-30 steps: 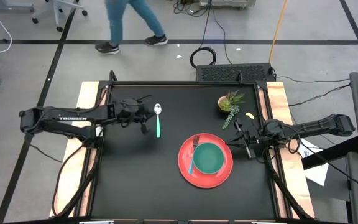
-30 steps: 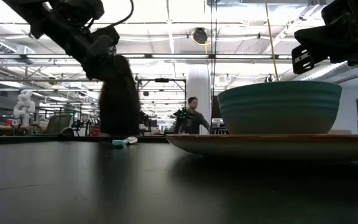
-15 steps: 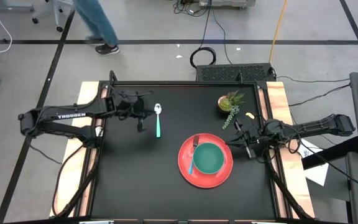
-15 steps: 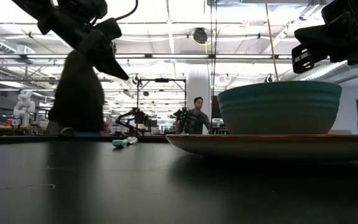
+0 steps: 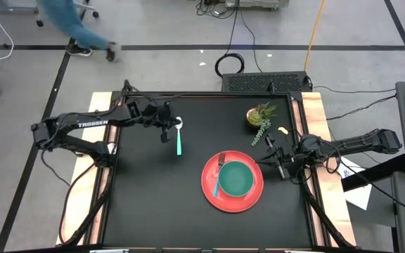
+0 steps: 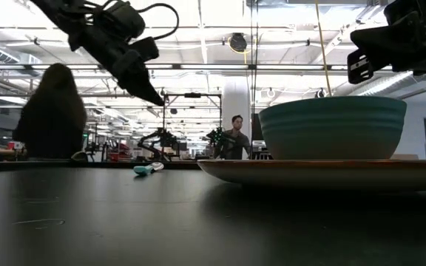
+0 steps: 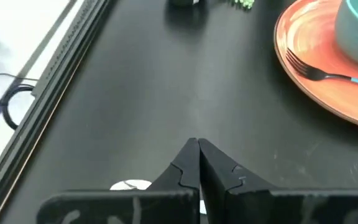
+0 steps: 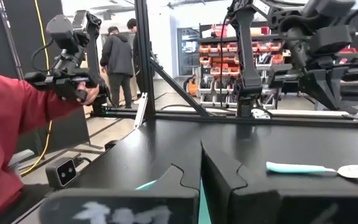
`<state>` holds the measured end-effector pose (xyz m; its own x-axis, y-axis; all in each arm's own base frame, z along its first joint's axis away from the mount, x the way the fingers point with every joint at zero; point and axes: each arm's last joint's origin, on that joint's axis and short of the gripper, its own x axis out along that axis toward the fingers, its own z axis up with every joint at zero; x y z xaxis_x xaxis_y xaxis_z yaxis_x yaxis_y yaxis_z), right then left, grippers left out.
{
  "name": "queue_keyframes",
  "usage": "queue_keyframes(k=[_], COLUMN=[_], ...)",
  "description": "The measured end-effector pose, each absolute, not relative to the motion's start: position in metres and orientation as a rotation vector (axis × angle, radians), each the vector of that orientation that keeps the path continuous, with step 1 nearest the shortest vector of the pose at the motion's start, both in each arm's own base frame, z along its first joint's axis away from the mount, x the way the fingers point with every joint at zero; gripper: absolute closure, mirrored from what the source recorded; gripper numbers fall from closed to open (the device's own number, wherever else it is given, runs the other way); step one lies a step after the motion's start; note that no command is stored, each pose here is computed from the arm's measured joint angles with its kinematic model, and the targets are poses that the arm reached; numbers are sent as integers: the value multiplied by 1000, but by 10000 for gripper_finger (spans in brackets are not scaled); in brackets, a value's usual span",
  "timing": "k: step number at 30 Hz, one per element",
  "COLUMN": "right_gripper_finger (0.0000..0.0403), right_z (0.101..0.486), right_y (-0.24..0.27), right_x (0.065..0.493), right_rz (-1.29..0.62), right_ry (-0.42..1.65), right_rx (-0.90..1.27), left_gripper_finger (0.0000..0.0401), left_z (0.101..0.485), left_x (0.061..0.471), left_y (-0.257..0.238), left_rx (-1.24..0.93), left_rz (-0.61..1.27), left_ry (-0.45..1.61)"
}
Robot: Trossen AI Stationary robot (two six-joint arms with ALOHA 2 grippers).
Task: Set table place
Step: Put the blue spoon into the green bowl
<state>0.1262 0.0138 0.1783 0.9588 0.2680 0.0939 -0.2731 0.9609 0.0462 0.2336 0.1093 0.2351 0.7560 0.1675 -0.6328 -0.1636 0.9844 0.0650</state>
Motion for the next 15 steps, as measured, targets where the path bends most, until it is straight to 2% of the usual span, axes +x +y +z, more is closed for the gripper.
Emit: queue_keyframes(k=[9,15], right_gripper_finger=[403,403], right_z=[178,177], right_y=[14,14], right_x=[126,127], right_rz=[274,274], right_ry=[-88,-79], right_rx=[59,59], left_gripper_finger=[400,400], left_z=[256,270], left_x=[251,253], left_y=[128,140], left_rx=[84,236], left_rz=[74,-44], left_ry=[776,904])
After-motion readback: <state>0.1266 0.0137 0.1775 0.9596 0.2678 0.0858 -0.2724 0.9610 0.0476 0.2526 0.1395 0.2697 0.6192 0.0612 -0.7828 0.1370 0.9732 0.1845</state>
